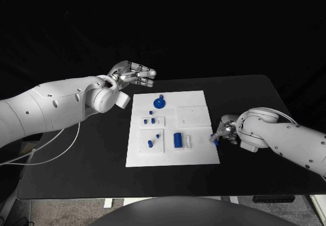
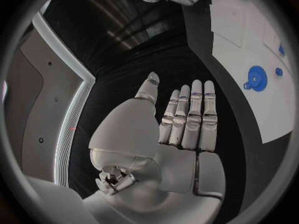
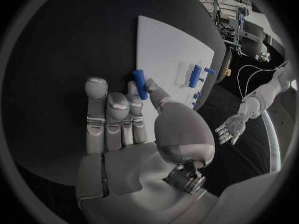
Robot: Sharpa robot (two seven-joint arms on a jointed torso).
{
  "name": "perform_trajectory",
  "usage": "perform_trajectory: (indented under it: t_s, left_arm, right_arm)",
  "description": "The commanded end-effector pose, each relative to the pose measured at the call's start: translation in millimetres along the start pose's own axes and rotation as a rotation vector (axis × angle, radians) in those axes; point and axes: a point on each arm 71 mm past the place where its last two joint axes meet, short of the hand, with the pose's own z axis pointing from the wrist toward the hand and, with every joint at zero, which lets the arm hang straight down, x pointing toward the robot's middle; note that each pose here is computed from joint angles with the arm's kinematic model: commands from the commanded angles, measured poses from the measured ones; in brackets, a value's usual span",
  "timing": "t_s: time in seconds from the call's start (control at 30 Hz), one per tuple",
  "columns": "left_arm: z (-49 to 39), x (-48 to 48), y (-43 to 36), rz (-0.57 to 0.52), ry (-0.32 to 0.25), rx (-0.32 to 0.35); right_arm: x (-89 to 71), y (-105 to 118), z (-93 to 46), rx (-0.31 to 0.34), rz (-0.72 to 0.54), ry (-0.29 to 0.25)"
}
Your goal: Assemble the parts on the task board
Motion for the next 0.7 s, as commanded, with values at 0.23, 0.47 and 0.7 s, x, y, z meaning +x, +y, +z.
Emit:
perform_trajectory:
  t_s: [0.23, 0.47, 0.7]
  left_arm:
    - [0.1, -0.1, -1.0, 0.0, 0.01, 0.006]
    - [0.2, -0.4, -0.9, 0.0, 0.009, 0.004]
    - [0.7, 0.4, -0.9, 0.0, 0.01, 0.003]
  right_arm:
    - [-4.0, -14, -5.8, -0.008, 0.029, -0.008]
    - [-19.3, -9, -18.2, -0.034, 0.047, -0.055]
    - [-22.9, 7, -29.3, -0.086, 0.07, -0.071]
